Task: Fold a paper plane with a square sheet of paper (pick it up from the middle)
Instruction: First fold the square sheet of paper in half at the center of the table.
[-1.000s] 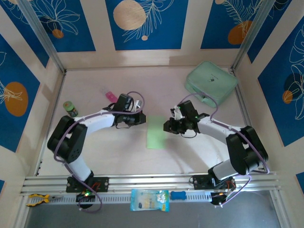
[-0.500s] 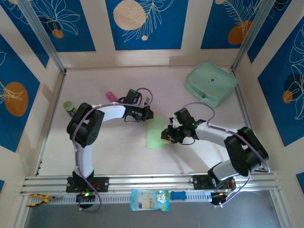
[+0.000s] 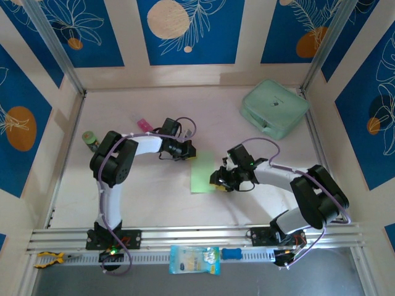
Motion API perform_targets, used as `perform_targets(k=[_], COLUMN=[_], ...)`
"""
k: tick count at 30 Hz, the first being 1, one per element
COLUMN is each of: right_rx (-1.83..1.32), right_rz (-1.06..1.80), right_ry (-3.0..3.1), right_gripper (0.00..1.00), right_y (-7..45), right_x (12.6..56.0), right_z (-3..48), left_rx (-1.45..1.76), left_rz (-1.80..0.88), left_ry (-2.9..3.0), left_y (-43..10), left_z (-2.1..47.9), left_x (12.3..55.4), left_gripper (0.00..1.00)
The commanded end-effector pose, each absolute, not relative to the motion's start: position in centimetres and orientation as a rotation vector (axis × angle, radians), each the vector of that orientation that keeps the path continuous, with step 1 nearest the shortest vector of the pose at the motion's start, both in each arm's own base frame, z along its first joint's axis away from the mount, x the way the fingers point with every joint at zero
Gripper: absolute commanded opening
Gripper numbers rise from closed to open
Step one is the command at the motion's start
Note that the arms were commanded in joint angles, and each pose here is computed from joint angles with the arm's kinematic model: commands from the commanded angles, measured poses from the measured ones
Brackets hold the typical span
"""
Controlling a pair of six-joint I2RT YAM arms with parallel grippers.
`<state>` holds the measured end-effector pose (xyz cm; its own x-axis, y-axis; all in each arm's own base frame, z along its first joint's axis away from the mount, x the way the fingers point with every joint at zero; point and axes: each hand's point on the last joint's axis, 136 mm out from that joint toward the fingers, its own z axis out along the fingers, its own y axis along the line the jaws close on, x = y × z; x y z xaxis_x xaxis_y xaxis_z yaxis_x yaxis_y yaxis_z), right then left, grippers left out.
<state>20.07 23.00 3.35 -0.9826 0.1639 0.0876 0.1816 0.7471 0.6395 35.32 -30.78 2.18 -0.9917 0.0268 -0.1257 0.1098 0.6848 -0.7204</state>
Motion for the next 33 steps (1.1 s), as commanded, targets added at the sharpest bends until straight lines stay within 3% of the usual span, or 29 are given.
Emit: perform_targets(k=[1, 12, 22, 33], right_rx=[-0.343, -0.392, -0.389, -0.388], right_rz=[-1.043, -1.043, -1.048, -1.068], right_ry=[-2.852, -2.816, -2.857, -2.834], right_gripper=[0.42, 0.43, 0.36, 0.4], right_y=[22.7, 22.9, 22.4, 22.7], right_x=[18.8, 18.2, 18.3, 18.0], right_z=[3.0, 2.5, 3.0, 3.3], left_rx=[0.068, 0.03, 0.106, 0.022], left_rz=[-1.133, -1.141, -1.357, -1.264], left_ry=[2.898, 2.885, 2.664, 2.815], left_y=[-29.0, -28.6, -31.5, -30.4], left_z=[-0.4, -0.2, 6.9, 1.0], left_x=[33.4, 33.1, 35.5, 34.5], left_gripper=[0.06, 0.06, 0.11, 0.1])
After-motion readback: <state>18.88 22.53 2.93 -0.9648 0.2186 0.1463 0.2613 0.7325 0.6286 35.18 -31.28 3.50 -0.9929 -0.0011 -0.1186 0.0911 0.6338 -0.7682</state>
